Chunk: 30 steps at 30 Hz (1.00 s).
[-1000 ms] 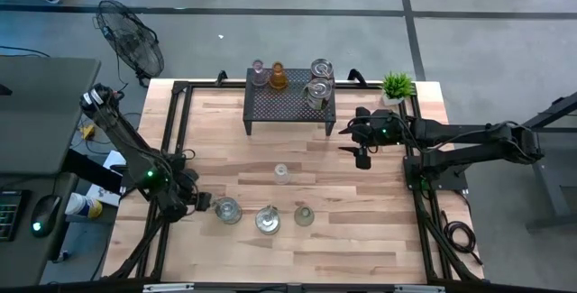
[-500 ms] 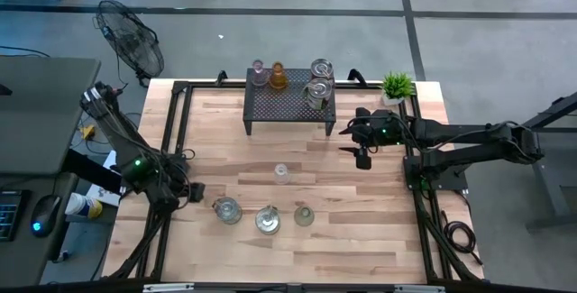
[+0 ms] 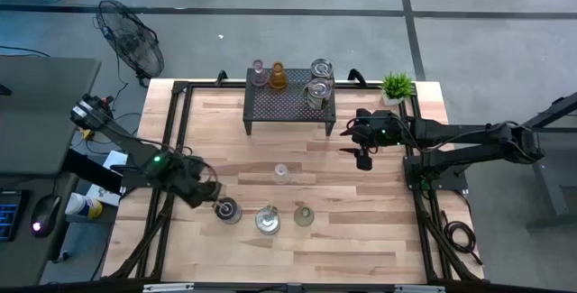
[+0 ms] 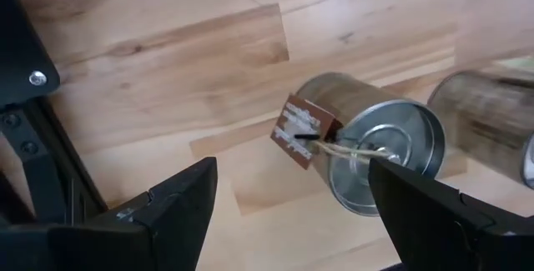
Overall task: Pick & Place candle stick holders
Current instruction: Put the brown scented candle on the shelf aligned with the other scented candles
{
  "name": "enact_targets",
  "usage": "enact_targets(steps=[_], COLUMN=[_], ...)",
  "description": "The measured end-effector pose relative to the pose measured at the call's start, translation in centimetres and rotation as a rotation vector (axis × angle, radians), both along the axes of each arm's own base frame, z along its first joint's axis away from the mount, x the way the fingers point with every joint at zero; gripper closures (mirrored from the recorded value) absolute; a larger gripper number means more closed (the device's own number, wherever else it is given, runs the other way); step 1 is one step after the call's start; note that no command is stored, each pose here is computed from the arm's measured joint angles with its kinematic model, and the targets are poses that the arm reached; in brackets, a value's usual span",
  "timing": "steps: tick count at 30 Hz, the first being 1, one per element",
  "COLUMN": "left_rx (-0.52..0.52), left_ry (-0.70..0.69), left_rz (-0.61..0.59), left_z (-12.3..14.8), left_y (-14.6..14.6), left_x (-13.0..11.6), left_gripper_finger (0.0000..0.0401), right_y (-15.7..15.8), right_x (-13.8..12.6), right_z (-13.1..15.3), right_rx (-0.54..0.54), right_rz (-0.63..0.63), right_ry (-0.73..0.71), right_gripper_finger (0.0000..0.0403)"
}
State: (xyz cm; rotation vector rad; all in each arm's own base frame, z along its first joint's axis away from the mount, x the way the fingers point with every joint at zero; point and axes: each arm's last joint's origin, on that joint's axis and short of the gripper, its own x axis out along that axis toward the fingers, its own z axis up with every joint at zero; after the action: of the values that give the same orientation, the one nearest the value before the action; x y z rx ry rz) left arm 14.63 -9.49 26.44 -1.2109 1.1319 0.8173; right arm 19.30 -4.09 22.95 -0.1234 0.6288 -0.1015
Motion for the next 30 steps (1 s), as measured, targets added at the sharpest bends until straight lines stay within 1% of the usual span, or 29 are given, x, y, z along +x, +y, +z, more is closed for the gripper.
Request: enact_targets(steps=[5, 11, 13, 19, 23, 30], left_rx=[-0.028, -0.058, -0.063, -0.073, -0.058, -0.055], left_ry=[0.085, 0.174, 0.185, 0.241, 0.267, 0.298], left_rz=[-0.048, -0.029, -0.030, 0.058, 0.062, 0.064], left_z=[-0.2, -1.3, -1.6, -2.4, -3.1, -3.8], left_y=[0.2, 0.3, 0.1, -0.2, -0.4, -0.6], left_x=[3.0, 5.1, 5.4, 5.9, 6.3, 6.7], left_gripper_finger=[0.0096, 0.0096, 0.0096, 0.0096, 0.0096, 0.0096], right_y=[0.0, 0.0, 0.1, 0.1, 0.1, 0.2], right_x=[0.0, -0.1, -0.1, -0.2, -0.3, -0.3], right_z=[-0.1, -0.1, -0.1, -0.3, -0.4, -0.4], right_rx=[0.002, 0.009, 0.015, 0.013, -0.002, 0.004], right_rz=[0.000, 0.008, 0.015, 0.022, 0.035, 0.051], right_ry=[0.008, 0.012, 0.013, 0.038, 0.046, 0.051], right_gripper_finger=[0.0179, 0.0179, 0.0179, 0.0179, 0.0179, 0.0179])
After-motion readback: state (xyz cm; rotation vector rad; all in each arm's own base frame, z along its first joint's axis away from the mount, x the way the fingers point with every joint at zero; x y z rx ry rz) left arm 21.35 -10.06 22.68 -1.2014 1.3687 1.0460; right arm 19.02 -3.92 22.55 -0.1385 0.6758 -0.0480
